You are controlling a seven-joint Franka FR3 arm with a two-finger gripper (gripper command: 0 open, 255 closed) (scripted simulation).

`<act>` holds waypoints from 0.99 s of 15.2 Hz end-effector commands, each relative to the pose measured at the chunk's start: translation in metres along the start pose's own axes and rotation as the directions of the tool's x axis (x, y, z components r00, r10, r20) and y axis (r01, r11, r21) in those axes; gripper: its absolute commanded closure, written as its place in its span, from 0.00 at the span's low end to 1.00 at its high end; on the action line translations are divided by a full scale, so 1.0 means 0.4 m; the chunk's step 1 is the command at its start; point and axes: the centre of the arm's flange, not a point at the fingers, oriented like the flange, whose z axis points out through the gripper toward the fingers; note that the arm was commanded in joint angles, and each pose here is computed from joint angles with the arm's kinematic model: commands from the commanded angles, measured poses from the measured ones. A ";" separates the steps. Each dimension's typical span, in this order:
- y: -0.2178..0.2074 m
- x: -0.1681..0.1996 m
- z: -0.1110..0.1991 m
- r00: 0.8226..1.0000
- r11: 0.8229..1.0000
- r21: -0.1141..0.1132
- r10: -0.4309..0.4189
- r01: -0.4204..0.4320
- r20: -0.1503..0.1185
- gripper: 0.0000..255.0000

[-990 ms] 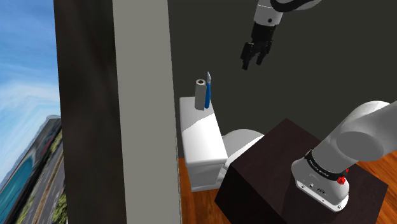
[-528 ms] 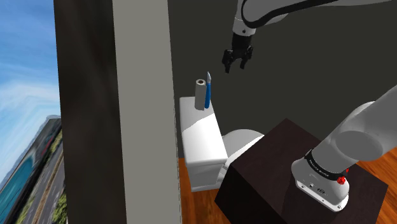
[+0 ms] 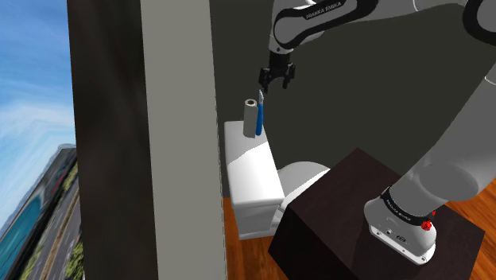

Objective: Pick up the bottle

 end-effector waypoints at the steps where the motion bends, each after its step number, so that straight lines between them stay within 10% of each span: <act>1: -0.009 0.058 0.039 1.000 0.999 -0.010 0.031 -0.031 -0.005 0.00; 15: -0.029 0.220 0.241 0.993 0.992 -0.040 0.117 -0.117 -0.017 0.00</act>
